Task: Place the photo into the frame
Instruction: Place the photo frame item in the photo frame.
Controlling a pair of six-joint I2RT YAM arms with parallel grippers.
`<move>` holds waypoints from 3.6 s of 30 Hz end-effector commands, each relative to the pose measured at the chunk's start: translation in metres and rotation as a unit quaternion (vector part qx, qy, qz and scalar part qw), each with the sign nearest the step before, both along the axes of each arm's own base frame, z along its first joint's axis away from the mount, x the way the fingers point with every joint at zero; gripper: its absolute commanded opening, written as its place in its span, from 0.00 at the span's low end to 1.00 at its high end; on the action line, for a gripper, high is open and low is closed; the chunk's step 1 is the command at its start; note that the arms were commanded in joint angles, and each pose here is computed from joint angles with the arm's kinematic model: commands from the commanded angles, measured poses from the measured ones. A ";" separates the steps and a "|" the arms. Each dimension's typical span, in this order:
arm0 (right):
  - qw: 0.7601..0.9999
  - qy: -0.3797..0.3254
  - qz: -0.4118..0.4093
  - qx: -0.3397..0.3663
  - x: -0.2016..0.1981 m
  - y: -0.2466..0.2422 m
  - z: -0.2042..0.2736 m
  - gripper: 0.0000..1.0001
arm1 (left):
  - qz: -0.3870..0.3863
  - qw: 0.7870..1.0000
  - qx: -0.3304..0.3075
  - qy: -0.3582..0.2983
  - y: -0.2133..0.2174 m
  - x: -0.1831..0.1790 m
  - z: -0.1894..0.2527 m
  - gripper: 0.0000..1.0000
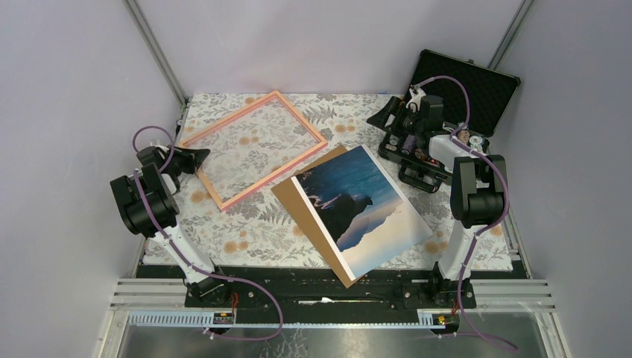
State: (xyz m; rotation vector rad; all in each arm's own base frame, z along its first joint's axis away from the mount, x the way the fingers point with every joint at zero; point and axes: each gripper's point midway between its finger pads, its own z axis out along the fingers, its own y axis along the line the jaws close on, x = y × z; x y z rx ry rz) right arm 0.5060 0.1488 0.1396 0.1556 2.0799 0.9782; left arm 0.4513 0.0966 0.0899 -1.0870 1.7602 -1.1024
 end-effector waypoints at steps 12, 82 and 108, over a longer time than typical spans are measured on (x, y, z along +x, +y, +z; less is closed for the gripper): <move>1.000 -0.023 0.016 0.001 0.003 0.005 0.009 1.00 | -0.015 0.996 0.044 -0.070 0.010 0.014 0.044 0.00; 0.999 -0.021 0.024 0.008 0.001 0.007 0.010 1.00 | 0.007 0.975 0.205 0.085 0.014 0.007 0.044 0.99; 0.999 -0.014 0.027 0.008 0.001 0.007 0.007 1.00 | 0.049 0.908 0.401 0.116 -0.018 -0.005 0.165 0.99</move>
